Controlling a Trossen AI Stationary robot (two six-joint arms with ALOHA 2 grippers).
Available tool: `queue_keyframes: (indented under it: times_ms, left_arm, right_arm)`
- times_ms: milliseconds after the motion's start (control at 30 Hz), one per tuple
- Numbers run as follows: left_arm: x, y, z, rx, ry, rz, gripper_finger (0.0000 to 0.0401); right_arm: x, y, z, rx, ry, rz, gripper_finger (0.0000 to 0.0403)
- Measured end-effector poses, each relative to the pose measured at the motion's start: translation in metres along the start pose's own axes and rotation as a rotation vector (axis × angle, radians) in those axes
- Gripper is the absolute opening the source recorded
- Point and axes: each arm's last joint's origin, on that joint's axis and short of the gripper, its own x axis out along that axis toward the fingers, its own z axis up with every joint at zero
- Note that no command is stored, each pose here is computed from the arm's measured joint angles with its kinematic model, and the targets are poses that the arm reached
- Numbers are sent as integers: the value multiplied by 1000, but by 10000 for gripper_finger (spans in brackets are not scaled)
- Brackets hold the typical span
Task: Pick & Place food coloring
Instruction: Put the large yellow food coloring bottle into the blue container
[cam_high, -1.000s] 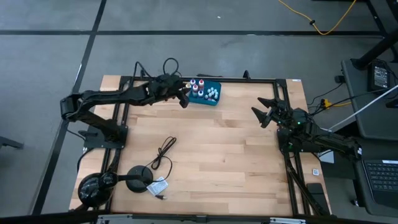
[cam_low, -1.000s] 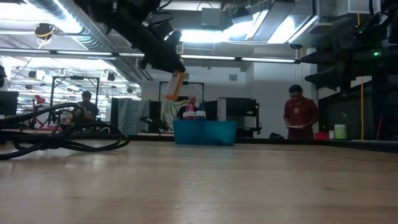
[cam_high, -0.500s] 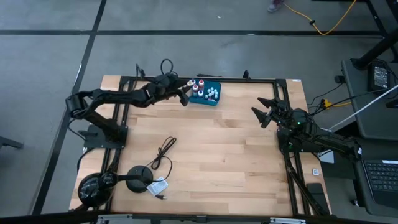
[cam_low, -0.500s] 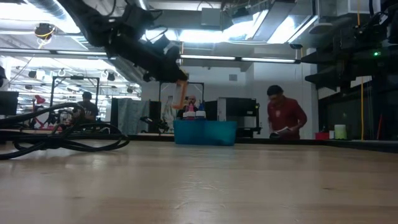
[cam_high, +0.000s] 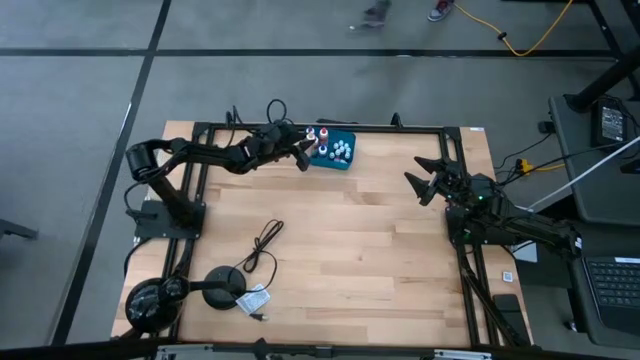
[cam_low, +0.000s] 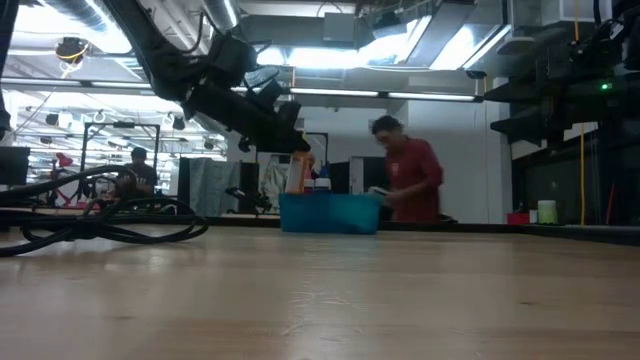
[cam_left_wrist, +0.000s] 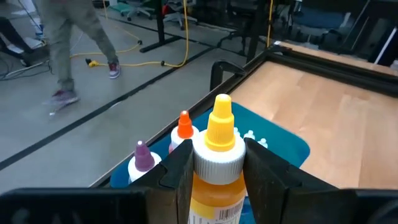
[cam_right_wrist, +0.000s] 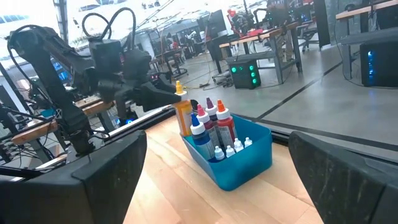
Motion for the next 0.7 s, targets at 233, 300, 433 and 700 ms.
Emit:
queue_keyframes:
  times_ms: [233,300,433,700]
  left_arm:
    - [8,2,-11,17,24,8,110]
    - [12,4,-16,12,42,7,110]
    - [17,5,-26,4,74,13,112]
    - [20,5,-30,1,74,8,121]
  right_arm:
    - [0,0,0,0,0,0,392]
    - [0,0,0,0,0,0,392]
    - [0,0,0,0,0,0,392]
    - [0,0,0,0,0,0,392]
